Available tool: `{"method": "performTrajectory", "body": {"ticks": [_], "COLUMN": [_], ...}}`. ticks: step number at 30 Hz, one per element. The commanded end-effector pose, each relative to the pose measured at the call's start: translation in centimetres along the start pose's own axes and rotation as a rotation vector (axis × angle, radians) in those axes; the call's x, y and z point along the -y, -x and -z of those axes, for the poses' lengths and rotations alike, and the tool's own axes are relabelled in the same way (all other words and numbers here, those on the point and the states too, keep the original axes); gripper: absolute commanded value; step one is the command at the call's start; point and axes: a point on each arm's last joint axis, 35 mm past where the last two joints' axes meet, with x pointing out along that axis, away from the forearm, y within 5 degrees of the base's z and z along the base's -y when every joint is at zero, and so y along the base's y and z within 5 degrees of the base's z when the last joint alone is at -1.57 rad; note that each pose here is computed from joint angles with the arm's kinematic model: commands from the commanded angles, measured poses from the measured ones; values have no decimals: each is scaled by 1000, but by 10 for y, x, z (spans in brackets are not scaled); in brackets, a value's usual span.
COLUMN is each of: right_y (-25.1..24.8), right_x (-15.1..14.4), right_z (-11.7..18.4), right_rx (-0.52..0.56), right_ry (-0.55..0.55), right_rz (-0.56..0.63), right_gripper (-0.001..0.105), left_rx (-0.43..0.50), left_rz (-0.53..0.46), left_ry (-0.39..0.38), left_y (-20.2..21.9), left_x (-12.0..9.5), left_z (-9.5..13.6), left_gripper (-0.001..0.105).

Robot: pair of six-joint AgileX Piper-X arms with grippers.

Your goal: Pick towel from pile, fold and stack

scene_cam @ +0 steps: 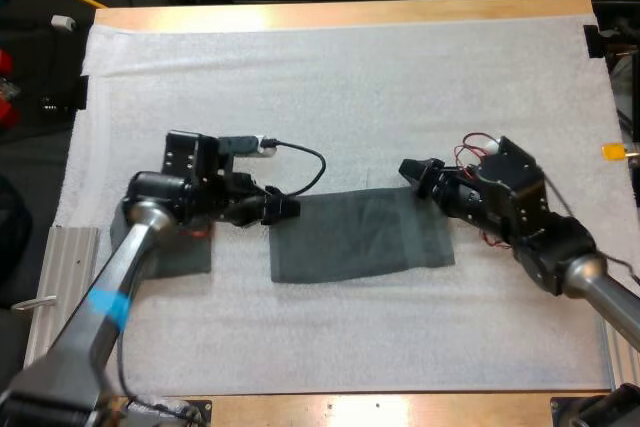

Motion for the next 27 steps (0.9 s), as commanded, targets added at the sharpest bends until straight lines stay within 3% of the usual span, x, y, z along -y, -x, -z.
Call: {"method": "performTrajectory", "body": {"ticks": [1, 6, 11, 27], "right_y": [12, 46, 86, 159], "right_x": [-6, -10, -14, -13], "right_z": [-8, -8, -5, 17], "right_rx": [28, -8, -83, -191], "right_ry": [74, 206, 296, 321], "right_rz": [-22, 64, 152, 227], "right_gripper": [63, 63, 63, 63], "left_rx": [33, 97, 149, 178], "left_rz": [17, 35, 40, 48], "left_ry": [-39, -90, -130, -153], "left_y": [14, 48, 83, 146], "left_x": [11, 34, 56, 83], "left_z": [1, 16, 41, 127], "left_gripper": [45, 58, 61, 61]}}
